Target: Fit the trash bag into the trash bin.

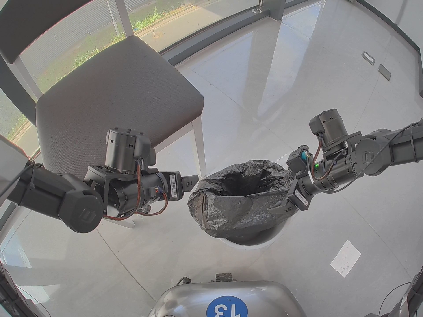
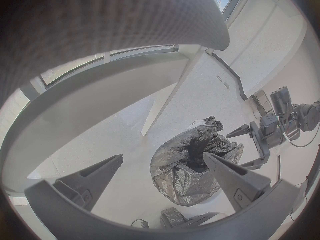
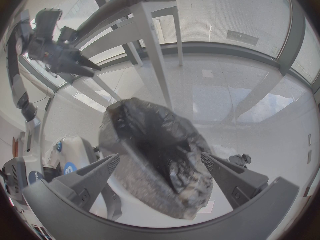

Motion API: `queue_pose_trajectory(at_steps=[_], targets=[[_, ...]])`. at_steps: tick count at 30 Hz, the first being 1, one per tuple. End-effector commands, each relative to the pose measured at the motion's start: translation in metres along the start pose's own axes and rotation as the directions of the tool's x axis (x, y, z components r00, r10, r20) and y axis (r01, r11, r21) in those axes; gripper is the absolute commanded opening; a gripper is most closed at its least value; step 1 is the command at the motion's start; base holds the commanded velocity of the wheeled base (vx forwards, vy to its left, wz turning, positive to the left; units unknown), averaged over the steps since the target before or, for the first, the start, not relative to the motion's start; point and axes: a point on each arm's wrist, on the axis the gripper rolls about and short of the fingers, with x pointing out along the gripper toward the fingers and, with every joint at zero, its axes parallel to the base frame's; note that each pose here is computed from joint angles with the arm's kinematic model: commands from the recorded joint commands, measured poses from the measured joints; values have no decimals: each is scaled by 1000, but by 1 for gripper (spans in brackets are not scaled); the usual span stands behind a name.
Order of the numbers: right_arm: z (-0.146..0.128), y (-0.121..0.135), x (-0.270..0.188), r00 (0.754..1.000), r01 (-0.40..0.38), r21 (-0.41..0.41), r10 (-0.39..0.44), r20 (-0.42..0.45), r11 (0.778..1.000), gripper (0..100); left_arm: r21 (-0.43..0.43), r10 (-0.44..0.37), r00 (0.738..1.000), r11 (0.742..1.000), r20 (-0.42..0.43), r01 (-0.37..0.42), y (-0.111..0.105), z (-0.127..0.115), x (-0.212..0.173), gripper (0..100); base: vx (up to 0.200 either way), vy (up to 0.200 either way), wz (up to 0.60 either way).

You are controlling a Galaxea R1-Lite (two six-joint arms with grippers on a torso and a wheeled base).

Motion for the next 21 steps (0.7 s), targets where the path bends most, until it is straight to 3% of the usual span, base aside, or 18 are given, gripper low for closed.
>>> queue_pose_trajectory(at_steps=[1, 21], targets=[[-3, 0, 11, 1000, -15, -1, 15, -19, 1000, 100, -1, -1, 1000, 1000, 5, 1, 0, -1, 7, 100, 0, 0, 0], [3, -21, 62, 999, -14, -4, 13, -30, 1000, 100, -9, 2, 1000, 1000, 27, -2, 4, 1, 10, 100, 0, 0, 0]])
